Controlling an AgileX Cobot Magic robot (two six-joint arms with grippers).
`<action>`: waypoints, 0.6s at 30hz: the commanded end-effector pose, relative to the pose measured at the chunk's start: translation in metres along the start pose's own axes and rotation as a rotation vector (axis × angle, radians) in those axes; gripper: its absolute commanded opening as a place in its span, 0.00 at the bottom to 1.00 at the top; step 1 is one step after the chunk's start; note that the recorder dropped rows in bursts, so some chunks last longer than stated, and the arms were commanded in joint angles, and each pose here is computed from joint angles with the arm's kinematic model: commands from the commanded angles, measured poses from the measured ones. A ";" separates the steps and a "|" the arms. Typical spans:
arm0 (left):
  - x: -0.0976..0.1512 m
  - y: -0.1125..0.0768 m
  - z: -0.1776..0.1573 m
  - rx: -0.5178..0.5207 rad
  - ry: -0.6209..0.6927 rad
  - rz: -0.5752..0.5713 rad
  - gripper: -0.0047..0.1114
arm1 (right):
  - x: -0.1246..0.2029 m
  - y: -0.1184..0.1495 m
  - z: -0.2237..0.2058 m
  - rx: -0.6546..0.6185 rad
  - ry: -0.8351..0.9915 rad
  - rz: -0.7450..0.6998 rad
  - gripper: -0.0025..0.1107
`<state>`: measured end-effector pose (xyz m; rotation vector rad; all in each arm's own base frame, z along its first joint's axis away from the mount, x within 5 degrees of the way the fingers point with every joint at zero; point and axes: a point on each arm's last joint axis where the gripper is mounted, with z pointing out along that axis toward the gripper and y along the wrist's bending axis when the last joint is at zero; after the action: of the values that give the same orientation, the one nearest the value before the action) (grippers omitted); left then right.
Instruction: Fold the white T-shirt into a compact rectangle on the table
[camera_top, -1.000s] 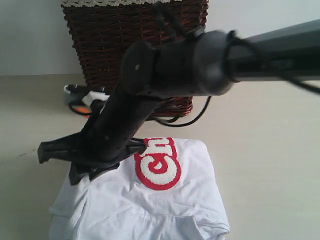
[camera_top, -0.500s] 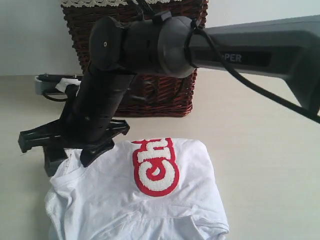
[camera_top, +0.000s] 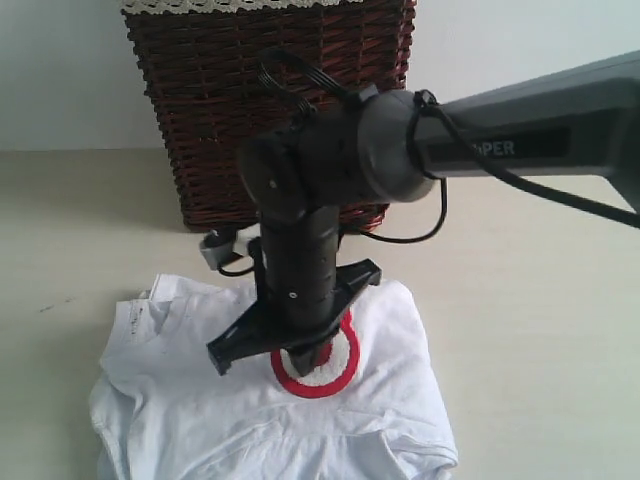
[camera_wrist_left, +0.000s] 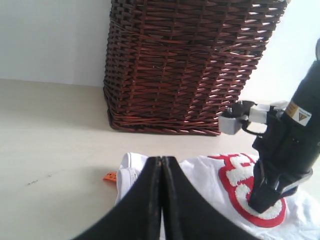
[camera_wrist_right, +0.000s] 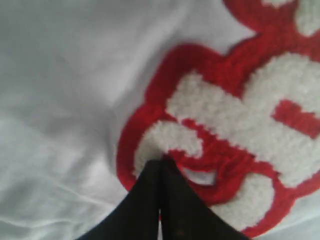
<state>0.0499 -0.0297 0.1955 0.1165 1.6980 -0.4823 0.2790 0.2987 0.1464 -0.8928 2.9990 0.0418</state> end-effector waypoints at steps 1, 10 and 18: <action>0.000 0.000 0.000 0.003 -0.005 0.003 0.04 | 0.006 -0.030 0.022 -0.009 -0.039 0.069 0.02; 0.000 0.000 0.000 0.003 -0.005 0.003 0.04 | 0.026 -0.046 0.029 -0.049 0.012 0.071 0.02; 0.000 0.000 0.000 0.003 -0.005 0.003 0.04 | 0.053 -0.095 0.043 -0.011 0.048 0.169 0.02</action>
<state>0.0499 -0.0297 0.1955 0.1165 1.6980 -0.4823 0.2846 0.2171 0.1161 -0.6468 3.0779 0.1312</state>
